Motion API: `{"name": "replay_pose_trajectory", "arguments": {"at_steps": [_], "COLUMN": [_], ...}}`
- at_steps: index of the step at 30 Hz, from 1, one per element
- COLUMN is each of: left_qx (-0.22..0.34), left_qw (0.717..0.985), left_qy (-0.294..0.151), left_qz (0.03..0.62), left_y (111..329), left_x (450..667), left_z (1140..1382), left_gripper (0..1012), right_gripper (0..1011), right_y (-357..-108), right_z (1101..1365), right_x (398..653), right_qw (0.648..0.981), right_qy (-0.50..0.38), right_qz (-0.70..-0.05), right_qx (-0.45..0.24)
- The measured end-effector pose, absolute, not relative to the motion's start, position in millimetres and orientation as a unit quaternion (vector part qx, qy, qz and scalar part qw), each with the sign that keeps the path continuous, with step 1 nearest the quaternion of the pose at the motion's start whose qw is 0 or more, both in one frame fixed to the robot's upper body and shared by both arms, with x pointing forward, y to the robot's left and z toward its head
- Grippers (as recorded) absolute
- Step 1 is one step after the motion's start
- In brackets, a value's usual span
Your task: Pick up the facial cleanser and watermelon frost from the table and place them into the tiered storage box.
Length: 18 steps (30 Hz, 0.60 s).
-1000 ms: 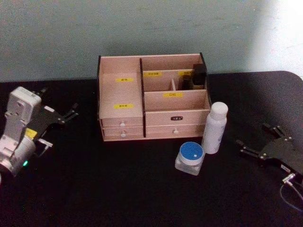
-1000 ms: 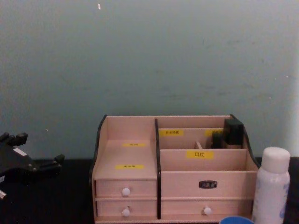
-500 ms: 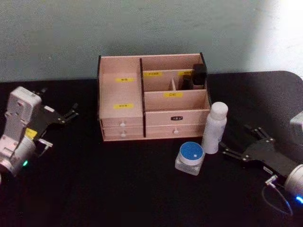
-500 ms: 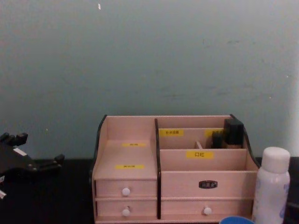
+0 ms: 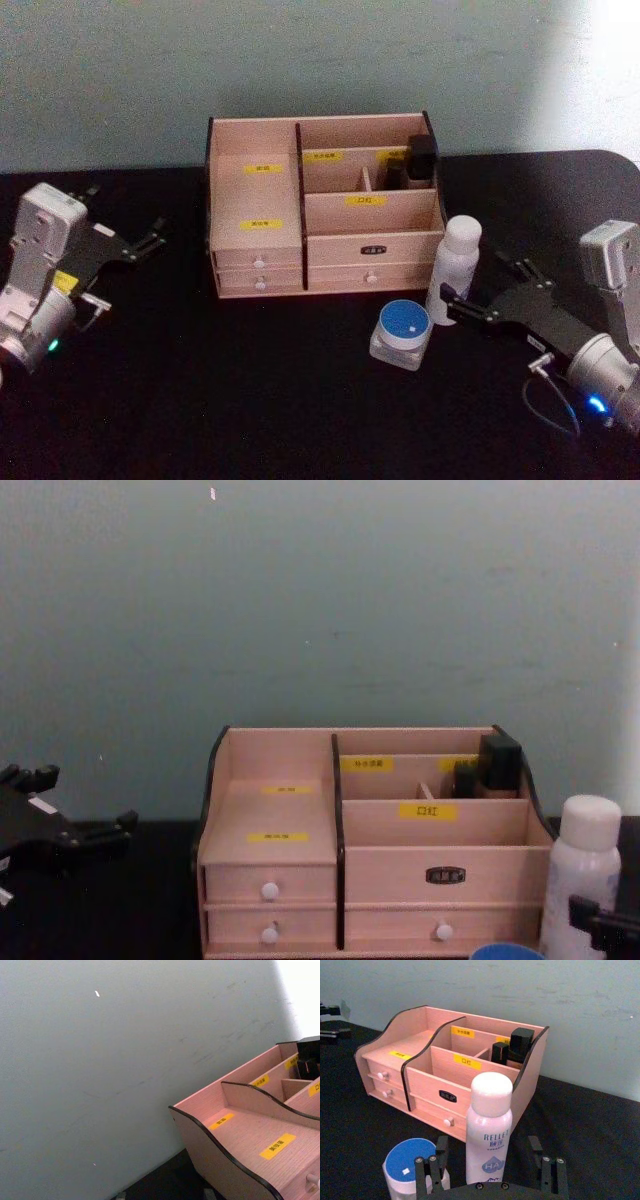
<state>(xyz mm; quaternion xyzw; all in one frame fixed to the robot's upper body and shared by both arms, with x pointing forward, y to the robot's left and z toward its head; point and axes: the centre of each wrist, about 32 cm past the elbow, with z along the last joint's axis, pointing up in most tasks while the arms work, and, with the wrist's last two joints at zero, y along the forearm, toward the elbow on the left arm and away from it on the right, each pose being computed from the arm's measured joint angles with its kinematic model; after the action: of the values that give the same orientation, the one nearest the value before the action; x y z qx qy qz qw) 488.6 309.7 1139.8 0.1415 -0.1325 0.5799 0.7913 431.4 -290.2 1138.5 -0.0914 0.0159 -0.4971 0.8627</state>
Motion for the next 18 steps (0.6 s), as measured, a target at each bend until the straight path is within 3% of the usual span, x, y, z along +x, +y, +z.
{"name": "replay_pose_trajectory", "arguments": {"at_steps": [18], "left_qx": [0.142], "left_qw": [0.791], "left_qy": [-0.132], "left_qz": [0.580], "left_y": [310], "left_x": [489], "left_z": [1140], "left_gripper": [1002], "right_gripper": [1002], "right_y": [-277], "right_z": [1133], "right_x": [453], "right_qw": [0.861], "right_qy": [0.017], "right_qz": [-0.501], "right_qx": [-0.089]}}
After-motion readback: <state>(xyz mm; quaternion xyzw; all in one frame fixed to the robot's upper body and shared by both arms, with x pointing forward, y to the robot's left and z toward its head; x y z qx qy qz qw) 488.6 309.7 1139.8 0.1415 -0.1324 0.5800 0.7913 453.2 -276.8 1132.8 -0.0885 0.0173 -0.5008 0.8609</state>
